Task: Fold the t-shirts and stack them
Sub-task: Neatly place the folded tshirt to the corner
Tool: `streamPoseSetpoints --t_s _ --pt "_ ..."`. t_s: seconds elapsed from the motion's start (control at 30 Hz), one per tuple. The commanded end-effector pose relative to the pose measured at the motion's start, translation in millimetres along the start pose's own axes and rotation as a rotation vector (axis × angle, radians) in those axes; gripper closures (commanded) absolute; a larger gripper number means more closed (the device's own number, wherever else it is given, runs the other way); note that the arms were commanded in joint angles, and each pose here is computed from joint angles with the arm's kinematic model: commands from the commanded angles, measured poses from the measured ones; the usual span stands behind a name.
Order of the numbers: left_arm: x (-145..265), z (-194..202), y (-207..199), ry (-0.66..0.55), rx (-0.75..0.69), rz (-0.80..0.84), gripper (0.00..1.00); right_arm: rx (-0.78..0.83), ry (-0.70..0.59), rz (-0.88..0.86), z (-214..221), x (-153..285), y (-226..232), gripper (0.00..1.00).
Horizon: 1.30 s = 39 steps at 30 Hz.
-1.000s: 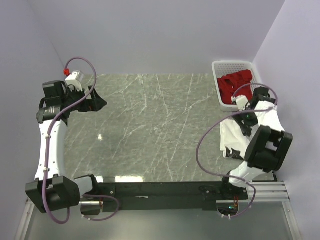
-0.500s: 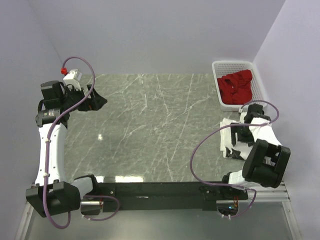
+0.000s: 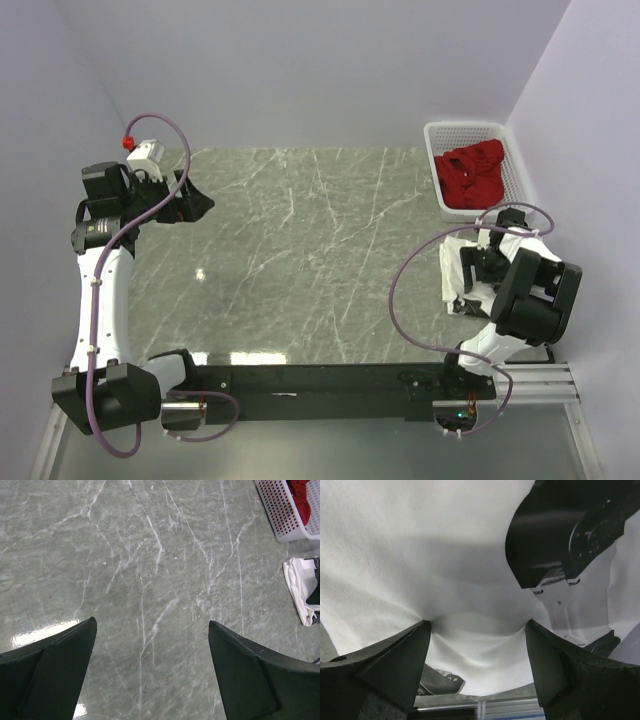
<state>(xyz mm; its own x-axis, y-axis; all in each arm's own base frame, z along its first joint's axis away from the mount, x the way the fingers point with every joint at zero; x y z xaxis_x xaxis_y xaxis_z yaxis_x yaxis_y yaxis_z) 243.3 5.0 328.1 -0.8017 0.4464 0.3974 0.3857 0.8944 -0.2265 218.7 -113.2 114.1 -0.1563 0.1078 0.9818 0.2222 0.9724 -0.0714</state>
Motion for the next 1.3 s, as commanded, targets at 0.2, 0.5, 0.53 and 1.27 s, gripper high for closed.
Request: streamPoseSetpoints --t_s 0.2,0.5,0.53,1.27 --pt "3 -10 0 -0.035 -0.046 -0.004 0.01 0.202 0.056 -0.023 -5 -17 -13 0.18" --pt "5 -12 2 -0.022 -0.058 -0.017 0.01 0.113 0.0 -0.075 -9 24 -7 0.16" --pt "5 -12 2 -0.009 -0.062 -0.017 0.01 0.106 -0.025 -0.091 -11 33 -5 0.16" --pt "-16 73 23 0.377 0.028 0.032 0.01 0.241 -0.454 -0.561 42 153 89 0.09"
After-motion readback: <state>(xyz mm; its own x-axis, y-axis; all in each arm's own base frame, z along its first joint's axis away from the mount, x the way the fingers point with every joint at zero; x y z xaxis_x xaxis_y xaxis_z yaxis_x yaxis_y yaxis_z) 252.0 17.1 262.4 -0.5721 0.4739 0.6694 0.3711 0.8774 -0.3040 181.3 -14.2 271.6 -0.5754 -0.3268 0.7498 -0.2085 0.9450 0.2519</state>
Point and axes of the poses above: each gripper's point midway between its finger pads, its own x axis back along the fingers, its own y axis along the line the jaws close on, z = x × y, the point moved 10 cm from there along x, back along the fingers, and after that the axes turned 9 degrees about -x, right-handed, at the moved point
